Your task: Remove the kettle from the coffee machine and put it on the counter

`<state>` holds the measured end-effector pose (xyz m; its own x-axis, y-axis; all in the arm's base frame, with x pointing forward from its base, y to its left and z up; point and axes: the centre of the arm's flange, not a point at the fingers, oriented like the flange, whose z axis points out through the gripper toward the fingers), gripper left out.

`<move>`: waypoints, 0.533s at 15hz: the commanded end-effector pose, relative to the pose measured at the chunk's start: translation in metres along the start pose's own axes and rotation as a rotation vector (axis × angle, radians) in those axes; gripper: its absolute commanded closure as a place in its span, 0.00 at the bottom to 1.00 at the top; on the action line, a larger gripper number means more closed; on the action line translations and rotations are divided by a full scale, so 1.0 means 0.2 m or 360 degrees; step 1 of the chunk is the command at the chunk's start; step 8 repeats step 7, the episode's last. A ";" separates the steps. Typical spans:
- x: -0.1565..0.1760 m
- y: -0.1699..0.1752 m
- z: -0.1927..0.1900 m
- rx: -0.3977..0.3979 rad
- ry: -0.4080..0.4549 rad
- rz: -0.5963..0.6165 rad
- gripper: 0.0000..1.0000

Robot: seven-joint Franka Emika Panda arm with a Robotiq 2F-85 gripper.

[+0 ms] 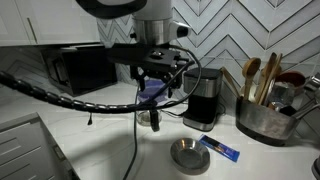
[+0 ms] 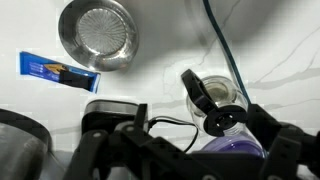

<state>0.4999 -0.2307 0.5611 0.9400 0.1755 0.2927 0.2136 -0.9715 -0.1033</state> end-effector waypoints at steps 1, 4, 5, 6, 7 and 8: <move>-0.04 -0.09 -0.09 -0.0006 0.0055 0.0161 0.00; 0.00 -0.05 -0.09 -0.0016 0.0050 0.0120 0.00; 0.00 -0.05 -0.10 -0.0017 0.0053 0.0123 0.00; 0.00 -0.05 -0.10 -0.0017 0.0053 0.0125 0.00; 0.00 -0.05 -0.10 -0.0016 0.0052 0.0126 0.00; 0.00 -0.05 -0.10 -0.0016 0.0052 0.0126 0.00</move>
